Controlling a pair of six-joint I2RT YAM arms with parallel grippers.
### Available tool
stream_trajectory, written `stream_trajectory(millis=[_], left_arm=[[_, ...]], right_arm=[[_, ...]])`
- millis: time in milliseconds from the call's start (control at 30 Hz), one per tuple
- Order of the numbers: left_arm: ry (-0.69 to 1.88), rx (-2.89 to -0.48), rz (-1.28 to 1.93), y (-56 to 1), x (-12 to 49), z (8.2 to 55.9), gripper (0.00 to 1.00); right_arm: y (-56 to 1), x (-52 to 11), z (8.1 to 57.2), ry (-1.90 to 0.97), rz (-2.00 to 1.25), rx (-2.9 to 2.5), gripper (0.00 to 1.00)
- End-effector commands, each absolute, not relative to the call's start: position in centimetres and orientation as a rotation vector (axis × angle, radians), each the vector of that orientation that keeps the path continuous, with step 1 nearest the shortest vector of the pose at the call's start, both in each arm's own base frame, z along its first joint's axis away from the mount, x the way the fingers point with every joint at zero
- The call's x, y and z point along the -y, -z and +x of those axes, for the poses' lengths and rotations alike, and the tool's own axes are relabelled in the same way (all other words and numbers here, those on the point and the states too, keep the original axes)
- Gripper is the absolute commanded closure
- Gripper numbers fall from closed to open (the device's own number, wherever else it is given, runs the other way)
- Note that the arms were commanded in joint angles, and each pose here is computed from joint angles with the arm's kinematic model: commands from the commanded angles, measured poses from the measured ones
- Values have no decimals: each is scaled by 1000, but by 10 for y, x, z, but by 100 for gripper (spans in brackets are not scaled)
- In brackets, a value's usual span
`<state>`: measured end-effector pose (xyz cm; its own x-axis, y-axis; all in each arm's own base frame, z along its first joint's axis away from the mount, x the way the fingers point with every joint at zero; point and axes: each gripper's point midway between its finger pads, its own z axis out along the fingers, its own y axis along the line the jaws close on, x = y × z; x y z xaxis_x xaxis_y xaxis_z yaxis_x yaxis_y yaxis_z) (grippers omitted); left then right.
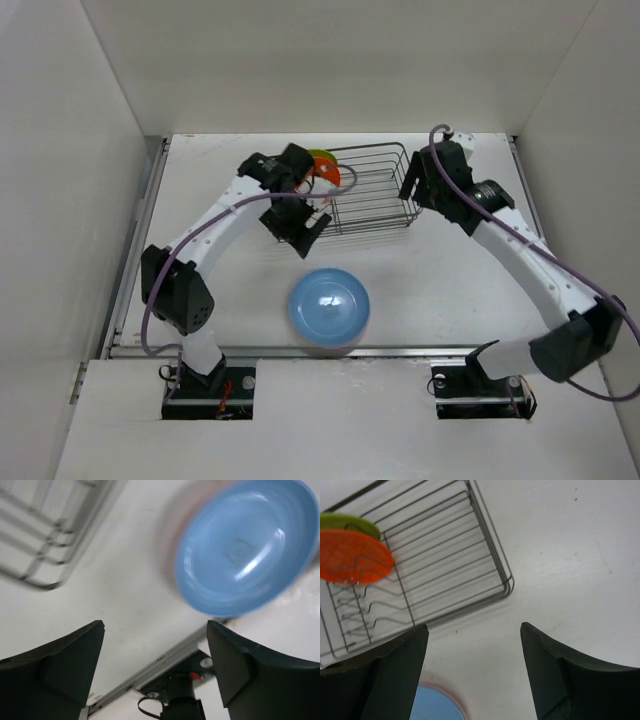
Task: Unload the plates from the dish rack
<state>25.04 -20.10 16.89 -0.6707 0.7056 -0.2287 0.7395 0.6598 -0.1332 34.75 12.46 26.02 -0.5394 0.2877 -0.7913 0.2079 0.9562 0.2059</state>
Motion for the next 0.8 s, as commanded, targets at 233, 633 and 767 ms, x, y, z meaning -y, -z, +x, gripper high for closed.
stream_trajectory(millis=[233,633,767], left_arm=[[-120,-2731,353,-185,102,378,13],[10,-2815,212,-142,101,422,27],[72,-2812,177,-138,98,434,31]], right_arm=[[-217,-88,463,42,326,-2233,20],[-127,-105,477,-29,300,-2402,82],[-115,-107,457,-77,316,-2414,96]])
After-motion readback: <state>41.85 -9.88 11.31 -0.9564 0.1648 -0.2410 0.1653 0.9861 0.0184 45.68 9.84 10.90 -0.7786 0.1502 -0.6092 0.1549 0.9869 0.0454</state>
